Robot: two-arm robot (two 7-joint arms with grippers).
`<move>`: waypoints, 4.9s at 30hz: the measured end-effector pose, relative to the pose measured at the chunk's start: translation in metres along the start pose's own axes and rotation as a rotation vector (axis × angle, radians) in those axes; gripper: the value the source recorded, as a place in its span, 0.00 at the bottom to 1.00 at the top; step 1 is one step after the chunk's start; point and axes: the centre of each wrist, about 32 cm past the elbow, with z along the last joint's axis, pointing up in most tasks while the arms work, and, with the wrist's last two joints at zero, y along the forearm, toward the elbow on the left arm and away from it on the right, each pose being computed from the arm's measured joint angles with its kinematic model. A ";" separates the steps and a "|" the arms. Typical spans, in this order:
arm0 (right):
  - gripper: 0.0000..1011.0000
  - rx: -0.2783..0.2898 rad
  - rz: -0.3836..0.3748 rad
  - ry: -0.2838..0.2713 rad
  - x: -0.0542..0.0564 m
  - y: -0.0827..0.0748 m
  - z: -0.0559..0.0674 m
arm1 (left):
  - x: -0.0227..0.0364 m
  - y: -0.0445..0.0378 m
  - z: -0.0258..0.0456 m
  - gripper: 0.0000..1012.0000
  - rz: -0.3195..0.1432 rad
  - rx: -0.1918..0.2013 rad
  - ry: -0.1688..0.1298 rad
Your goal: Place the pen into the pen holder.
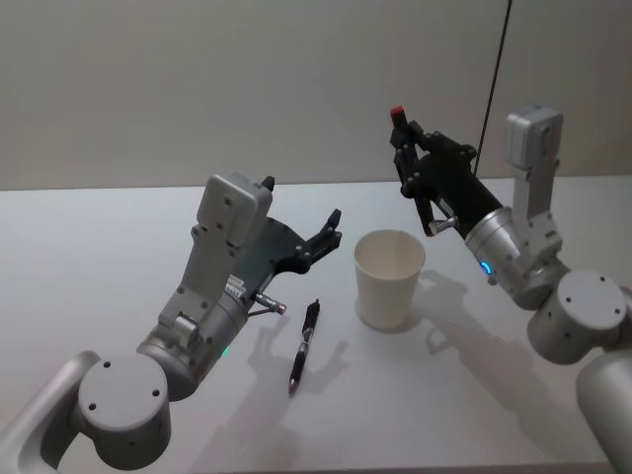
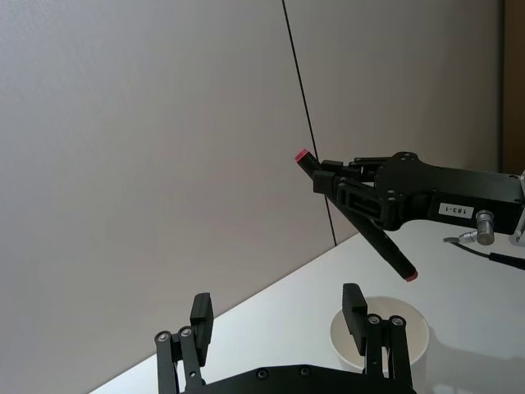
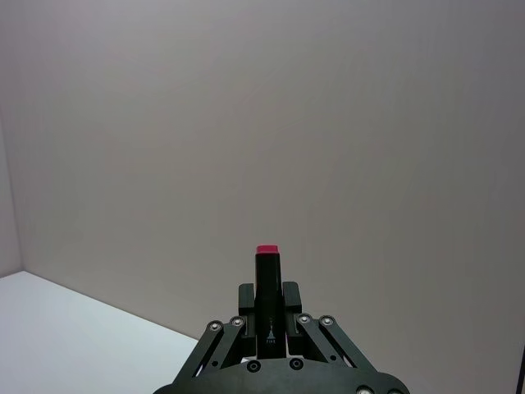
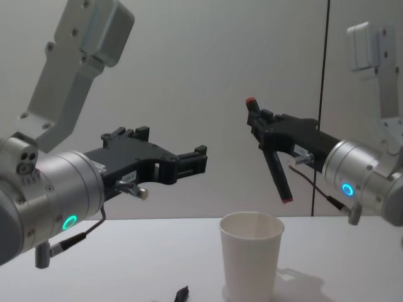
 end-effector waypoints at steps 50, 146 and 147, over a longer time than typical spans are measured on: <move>0.18 0.091 -0.053 0.032 -0.031 -0.009 -0.050 | 0.0000 0.0000 0.0000 0.99 0.000 0.000 0.000; 0.99 -0.208 -0.038 -0.057 0.040 -0.067 0.034 | 0.0000 0.0000 0.0000 0.99 0.000 0.000 0.000; 0.99 -0.213 -0.038 -0.060 0.041 -0.068 0.035 | 0.0000 0.0000 0.0000 0.99 0.000 0.000 0.000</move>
